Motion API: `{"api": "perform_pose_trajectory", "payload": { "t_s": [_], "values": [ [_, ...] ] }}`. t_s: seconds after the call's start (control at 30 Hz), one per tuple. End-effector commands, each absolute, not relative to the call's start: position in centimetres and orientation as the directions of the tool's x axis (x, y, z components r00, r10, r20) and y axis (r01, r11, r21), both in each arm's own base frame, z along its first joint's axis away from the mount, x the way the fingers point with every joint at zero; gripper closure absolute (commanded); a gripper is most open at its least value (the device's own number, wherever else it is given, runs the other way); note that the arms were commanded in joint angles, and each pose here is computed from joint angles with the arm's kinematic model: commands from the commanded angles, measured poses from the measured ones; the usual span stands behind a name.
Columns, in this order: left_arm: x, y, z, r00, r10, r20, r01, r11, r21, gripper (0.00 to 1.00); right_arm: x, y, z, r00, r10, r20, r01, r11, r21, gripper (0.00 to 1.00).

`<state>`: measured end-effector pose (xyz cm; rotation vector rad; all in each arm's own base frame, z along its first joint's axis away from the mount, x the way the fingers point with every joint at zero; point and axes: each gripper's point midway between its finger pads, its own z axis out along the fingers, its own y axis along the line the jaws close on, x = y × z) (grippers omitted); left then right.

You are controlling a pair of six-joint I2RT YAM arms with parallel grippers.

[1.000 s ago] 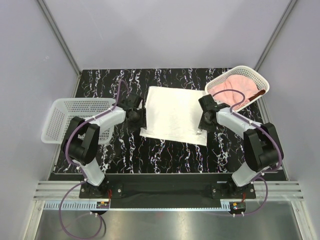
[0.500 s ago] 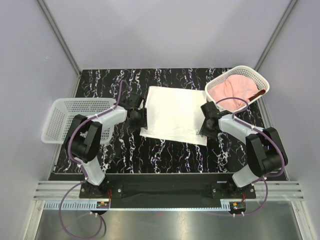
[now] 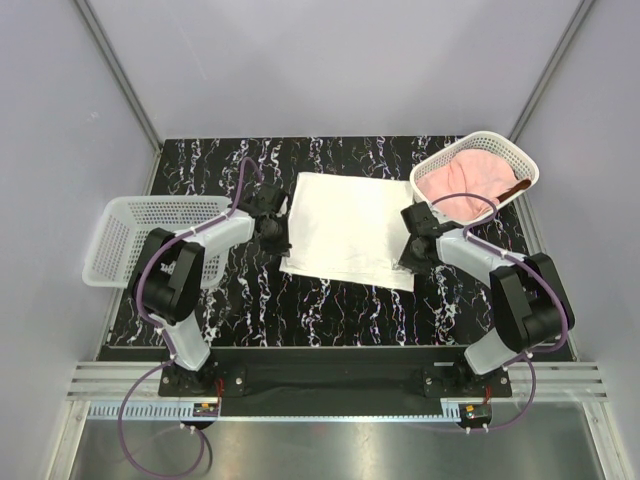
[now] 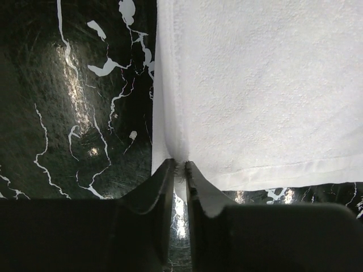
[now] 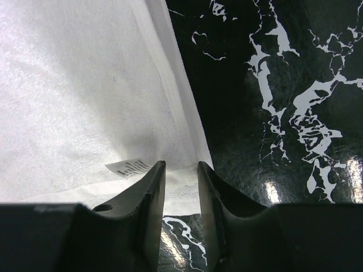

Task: Fold and stack the towels
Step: Fold the towel

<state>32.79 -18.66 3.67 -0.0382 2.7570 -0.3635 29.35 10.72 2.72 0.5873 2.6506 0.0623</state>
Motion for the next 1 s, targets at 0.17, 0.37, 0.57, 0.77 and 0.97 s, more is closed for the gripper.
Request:
{"api": "perform_pose_trajectory", "payload": {
  "t_s": [0.17, 0.37, 0.57, 0.77, 0.97],
  "values": [
    [34.1, -19.6, 5.3, -0.926, -0.059, -0.374, 0.053, 0.958, -0.283, 1.00, 30.3, 10.4, 2.2, -0.803, 0.417, -0.425, 0.406, 0.906, 0.122, 0.85],
    [34.2, -18.8, 5.7, -0.933, -0.027, -0.360, 0.054, 0.976, -0.211, 1.00, 30.5, 10.4, 3.7, -0.804, 0.398, -0.442, 0.384, 0.915, 0.124, 1.00],
    [33.8, -18.4, 6.3, -0.932, -0.001, -0.362, 0.064, 0.984, -0.166, 1.00, 30.9, 11.1, 6.6, -0.809, 0.368, -0.457, 0.333, 0.929, 0.160, 1.00],
    [32.6, -19.2, 7.2, -0.933, 0.069, -0.353, 0.116, 0.987, -0.115, 1.00, 29.4, 11.2, 9.9, -0.829, 0.328, -0.452, 0.274, 0.944, 0.183, 1.00],
    [31.2, -18.0, 3.9, -0.952, 0.081, -0.294, 0.102, 0.993, -0.055, 1.00, 26.0, 10.8, 4.9, -0.868, 0.326, -0.375, 0.280, 0.944, 0.175, 1.00]
  ]
}}
